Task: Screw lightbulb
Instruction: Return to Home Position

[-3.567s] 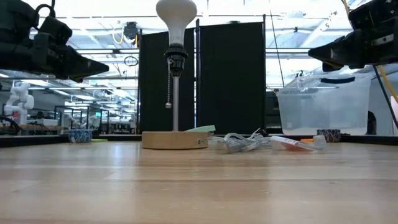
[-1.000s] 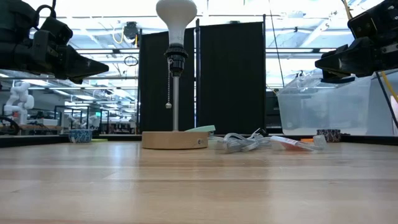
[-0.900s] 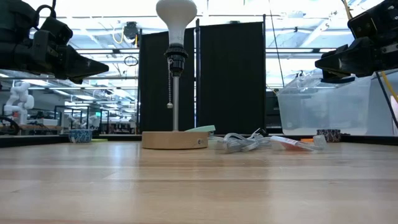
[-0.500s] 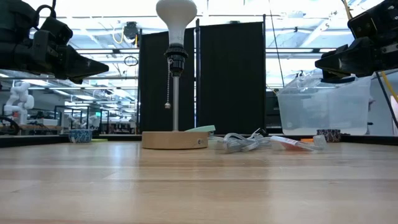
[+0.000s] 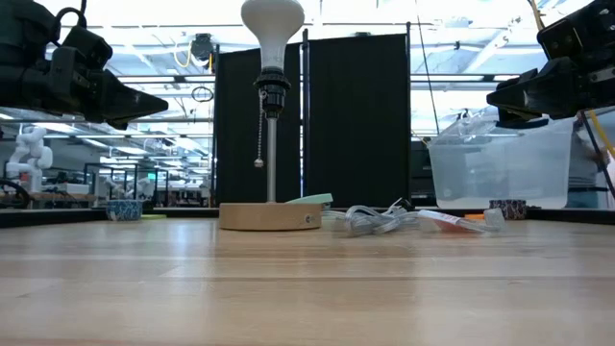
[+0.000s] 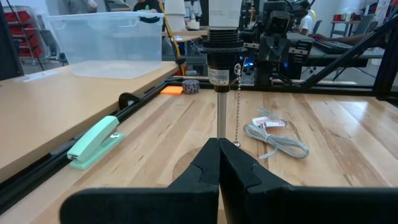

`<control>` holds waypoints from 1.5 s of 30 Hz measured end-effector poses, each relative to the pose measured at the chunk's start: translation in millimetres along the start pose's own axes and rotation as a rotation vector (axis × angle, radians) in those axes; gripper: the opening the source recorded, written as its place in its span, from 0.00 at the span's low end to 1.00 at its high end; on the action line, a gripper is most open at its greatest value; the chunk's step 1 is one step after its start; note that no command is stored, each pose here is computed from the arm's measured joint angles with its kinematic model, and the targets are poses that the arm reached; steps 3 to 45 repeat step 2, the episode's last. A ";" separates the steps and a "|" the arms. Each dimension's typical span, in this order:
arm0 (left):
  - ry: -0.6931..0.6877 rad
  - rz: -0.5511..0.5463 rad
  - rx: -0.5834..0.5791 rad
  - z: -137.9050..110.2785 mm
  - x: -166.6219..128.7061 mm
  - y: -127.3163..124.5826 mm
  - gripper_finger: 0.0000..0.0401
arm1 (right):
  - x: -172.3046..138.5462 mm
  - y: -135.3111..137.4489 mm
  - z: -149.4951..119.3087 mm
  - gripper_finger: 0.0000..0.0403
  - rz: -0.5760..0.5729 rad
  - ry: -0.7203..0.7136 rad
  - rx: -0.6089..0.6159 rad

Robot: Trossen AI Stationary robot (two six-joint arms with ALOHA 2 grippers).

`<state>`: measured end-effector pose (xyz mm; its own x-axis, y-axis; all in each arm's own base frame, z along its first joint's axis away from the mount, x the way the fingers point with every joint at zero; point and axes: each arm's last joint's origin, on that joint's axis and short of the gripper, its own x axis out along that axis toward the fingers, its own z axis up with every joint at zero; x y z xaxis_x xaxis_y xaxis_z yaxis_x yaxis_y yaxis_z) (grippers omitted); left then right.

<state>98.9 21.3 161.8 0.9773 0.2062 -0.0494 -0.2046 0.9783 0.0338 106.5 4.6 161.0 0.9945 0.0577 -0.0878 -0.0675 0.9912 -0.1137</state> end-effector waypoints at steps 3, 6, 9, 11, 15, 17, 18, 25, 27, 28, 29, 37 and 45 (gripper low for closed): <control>0.000 0.000 0.000 0.0 0.0 0.0 0.00 | 0.0 0.0 0.0 0.00 0.000 0.000 0.000; 0.000 0.000 0.000 0.0 0.0 0.0 0.00 | 0.0 0.0 0.0 0.00 0.000 0.000 0.000; 0.000 0.000 0.000 0.0 0.0 0.0 0.00 | 0.0 0.0 0.0 0.00 0.000 0.000 0.000; 0.000 0.000 0.000 0.0 0.0 0.0 0.00 | 0.0 0.0 0.0 0.00 0.000 0.000 0.000; 0.000 0.000 0.000 0.0 0.0 0.0 0.00 | 0.0 0.0 0.0 0.00 0.000 0.000 0.000; 0.000 0.000 0.000 0.0 0.0 0.0 0.00 | 0.0 0.0 0.0 0.00 0.000 0.000 0.000; 0.000 0.000 0.000 0.0 0.0 0.0 0.00 | 0.0 0.0 0.0 0.00 0.000 0.000 0.000; 0.000 0.000 0.000 0.0 0.0 0.0 0.00 | 0.0 0.0 0.0 0.00 0.000 0.000 0.000; 0.000 0.000 0.000 0.0 0.0 0.0 0.00 | 0.0 0.0 0.0 0.00 0.000 0.000 0.000; 0.000 0.000 0.000 0.0 0.0 0.0 0.00 | 0.0 0.0 0.0 0.00 0.000 0.000 0.000; 0.000 0.000 0.000 0.0 0.0 0.0 0.00 | 0.0 0.0 0.0 0.00 0.000 0.000 0.000; 0.000 0.000 0.000 0.0 0.0 0.0 0.00 | 0.0 0.0 0.0 0.00 0.000 0.000 0.000; 0.000 0.000 0.000 0.0 0.0 0.0 0.00 | 0.0 0.0 0.0 0.00 0.000 0.000 0.000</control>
